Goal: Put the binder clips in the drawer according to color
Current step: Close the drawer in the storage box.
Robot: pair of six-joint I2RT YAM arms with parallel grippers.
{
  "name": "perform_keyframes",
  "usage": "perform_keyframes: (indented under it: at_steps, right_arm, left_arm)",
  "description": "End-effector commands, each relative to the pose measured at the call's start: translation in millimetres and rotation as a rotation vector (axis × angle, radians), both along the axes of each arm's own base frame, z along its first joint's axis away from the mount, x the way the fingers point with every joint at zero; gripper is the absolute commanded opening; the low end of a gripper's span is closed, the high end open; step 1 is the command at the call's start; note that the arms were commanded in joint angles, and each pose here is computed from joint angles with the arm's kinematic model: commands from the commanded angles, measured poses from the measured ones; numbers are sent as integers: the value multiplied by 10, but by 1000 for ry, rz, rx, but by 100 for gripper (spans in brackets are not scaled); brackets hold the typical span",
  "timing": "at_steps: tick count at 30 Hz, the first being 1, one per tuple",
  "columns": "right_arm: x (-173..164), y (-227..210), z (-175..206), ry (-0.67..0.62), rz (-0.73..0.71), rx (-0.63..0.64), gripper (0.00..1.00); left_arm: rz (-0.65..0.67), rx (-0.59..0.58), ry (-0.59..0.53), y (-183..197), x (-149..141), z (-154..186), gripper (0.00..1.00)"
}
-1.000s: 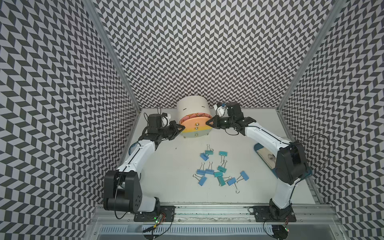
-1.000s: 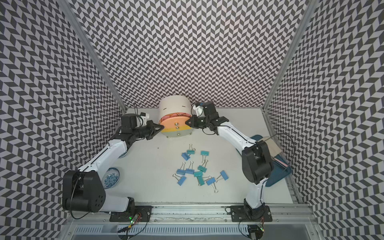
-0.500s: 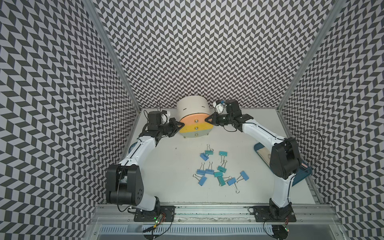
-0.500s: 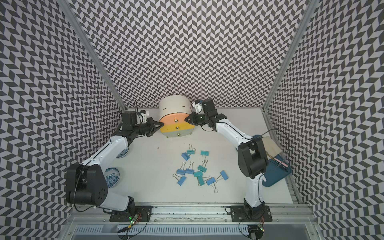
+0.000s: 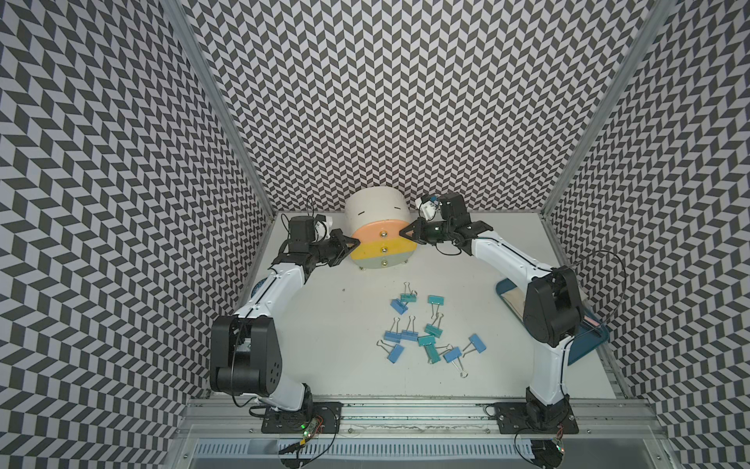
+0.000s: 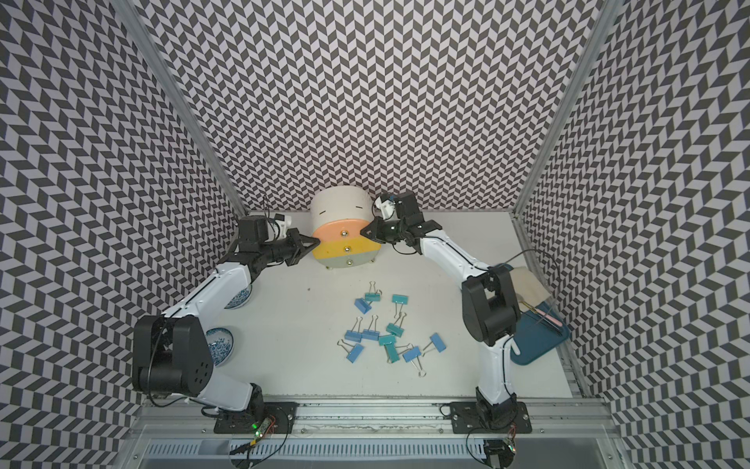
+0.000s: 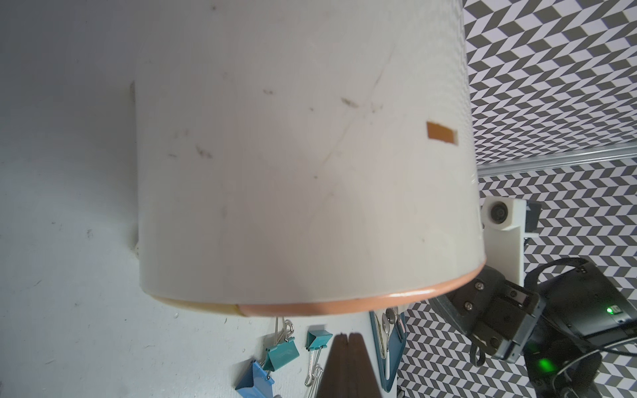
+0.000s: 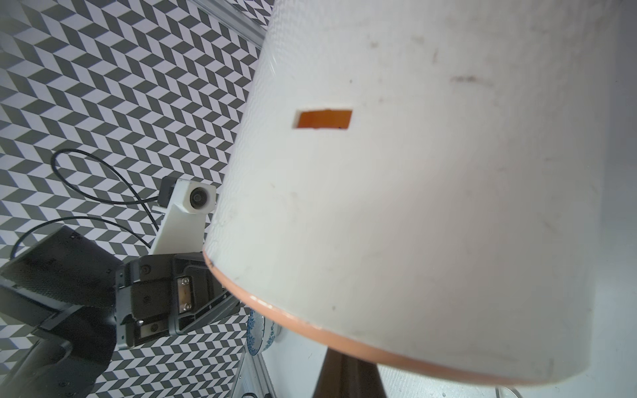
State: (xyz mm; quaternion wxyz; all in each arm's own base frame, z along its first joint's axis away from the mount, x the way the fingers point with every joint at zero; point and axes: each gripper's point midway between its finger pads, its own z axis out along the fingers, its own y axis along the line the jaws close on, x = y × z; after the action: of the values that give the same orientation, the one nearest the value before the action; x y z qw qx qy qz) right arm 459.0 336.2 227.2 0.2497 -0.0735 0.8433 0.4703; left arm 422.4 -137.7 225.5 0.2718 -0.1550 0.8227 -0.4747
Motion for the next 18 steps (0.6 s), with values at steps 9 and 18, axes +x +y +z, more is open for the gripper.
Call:
perform_keyframes:
  at_steps: [9,18]
  right_arm:
    - [-49,-101,119,-60,-13,0,0]
    - [-379,-279,64,-66,-40,-2,12]
  left_arm:
    - [-16,2,-74,14,-37,223,0]
    - [-2,32,-83,66,-365,263,12]
